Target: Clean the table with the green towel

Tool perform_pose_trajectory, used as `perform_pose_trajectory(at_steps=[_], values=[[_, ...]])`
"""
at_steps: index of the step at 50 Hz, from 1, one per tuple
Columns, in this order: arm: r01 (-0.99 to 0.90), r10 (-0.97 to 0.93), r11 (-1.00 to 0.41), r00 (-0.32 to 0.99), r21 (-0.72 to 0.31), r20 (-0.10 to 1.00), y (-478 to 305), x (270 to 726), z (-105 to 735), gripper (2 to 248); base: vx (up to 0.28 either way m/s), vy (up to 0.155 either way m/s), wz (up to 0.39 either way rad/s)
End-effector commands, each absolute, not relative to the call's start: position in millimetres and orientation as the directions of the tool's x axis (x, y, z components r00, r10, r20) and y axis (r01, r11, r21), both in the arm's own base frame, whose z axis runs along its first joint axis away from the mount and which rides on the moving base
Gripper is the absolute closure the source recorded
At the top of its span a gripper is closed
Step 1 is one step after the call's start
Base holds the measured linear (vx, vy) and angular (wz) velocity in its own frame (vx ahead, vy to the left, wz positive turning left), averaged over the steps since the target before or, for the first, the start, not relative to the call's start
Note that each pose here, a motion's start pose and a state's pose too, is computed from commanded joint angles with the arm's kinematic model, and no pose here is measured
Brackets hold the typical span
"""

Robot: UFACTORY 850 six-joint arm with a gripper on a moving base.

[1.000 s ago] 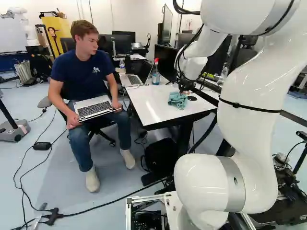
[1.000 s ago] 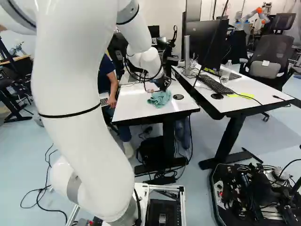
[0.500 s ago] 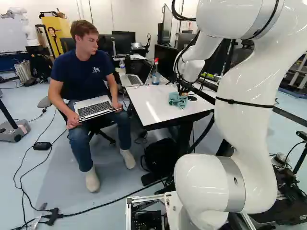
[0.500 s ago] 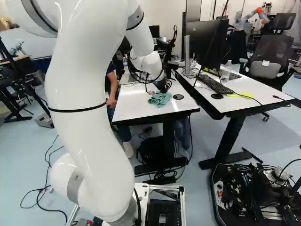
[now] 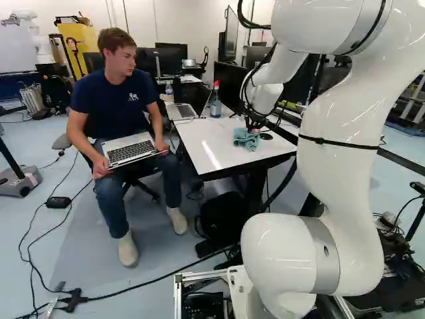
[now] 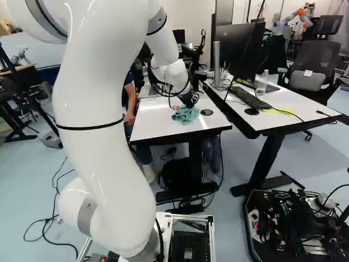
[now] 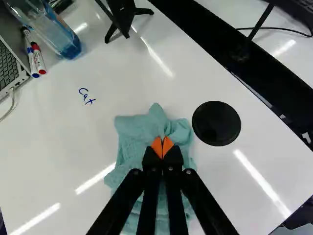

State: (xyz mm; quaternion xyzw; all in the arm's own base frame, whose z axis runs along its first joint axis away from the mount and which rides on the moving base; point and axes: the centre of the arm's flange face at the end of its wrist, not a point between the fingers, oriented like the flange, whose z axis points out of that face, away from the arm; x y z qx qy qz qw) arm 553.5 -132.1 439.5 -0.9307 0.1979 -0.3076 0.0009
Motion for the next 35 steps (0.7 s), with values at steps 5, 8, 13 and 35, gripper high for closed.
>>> perform_pose_trajectory(at_steps=[5,8,13,35], values=[[-0.368,-0.370,-0.922,0.736,-0.124,0.567,-131.8,553.0,439.1,228,0.000,0.000,0.000],[-0.368,-0.370,-0.922,0.739,-0.124,0.563,-131.7,552.7,438.9,228,0.000,0.000,0.000],[-0.368,-0.371,-0.922,0.744,-0.124,0.556,-131.4,552.2,438.5,228,0.000,0.000,0.000],[-0.368,-0.375,-0.922,0.763,-0.124,0.526,-130.2,549.9,436.7,228,0.000,0.000,0.000]])
